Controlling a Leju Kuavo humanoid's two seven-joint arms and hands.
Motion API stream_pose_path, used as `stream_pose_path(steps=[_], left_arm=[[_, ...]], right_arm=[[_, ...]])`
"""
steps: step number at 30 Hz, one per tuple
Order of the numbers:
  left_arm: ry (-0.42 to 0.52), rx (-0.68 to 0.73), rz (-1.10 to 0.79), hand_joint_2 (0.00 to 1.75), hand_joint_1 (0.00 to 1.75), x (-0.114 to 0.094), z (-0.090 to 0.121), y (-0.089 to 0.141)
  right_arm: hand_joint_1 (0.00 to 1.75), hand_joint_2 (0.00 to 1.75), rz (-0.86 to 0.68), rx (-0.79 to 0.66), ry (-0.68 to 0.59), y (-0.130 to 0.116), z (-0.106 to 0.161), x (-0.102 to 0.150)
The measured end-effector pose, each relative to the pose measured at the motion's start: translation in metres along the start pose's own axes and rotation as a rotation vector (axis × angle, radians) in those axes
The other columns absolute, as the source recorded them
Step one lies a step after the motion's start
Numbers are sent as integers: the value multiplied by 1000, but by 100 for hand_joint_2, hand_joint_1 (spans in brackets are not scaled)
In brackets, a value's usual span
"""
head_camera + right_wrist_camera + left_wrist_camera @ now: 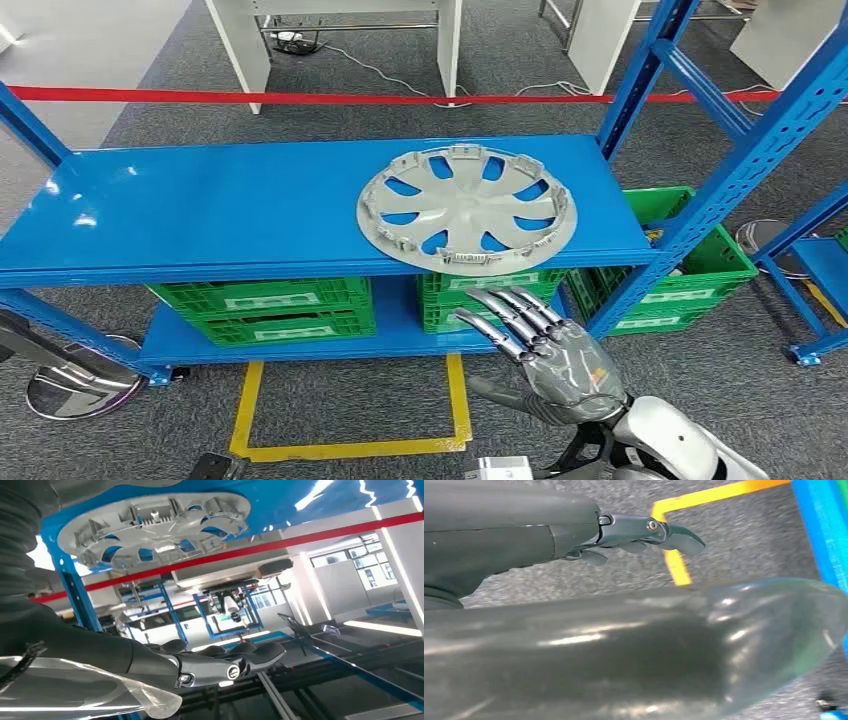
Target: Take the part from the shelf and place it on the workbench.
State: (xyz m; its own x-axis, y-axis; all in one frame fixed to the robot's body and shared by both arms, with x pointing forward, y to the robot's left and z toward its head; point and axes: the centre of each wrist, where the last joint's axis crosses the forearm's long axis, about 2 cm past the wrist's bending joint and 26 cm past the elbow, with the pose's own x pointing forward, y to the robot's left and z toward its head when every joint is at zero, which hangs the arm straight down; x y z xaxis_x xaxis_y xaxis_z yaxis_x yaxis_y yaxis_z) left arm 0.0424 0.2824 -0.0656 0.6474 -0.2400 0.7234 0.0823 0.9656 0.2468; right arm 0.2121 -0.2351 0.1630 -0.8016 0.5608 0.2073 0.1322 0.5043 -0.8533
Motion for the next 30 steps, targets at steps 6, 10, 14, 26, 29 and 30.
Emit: stream_pose_path(steps=[6, 10, 14, 26, 29, 30], left_arm=[[-47, 12, 12, 0, 0, 7, -5, 0], [-88, 25, 36, 0, 0, 16, -12, 1], [-123, 34, 56, 0, 0, 23, -18, 2], [-166, 35, 35, 0, 0, 23, -22, 14], [-125, 36, 17, 0, 0, 14, -18, 17], [-109, 39, 19, 0, 0, 11, -16, 17]], right_arm=[[0, 175, 50, 5, -26, 2, -6, -3], [0, 175, 90, 27, -46, 7, -14, -8], [0, 175, 118, 55, -56, 15, -22, -14], [0, 175, 184, 148, -43, 41, -51, -27], [0, 175, 189, 167, -30, 46, -57, -28], [0, 175, 190, 170, -29, 47, -58, -28]])
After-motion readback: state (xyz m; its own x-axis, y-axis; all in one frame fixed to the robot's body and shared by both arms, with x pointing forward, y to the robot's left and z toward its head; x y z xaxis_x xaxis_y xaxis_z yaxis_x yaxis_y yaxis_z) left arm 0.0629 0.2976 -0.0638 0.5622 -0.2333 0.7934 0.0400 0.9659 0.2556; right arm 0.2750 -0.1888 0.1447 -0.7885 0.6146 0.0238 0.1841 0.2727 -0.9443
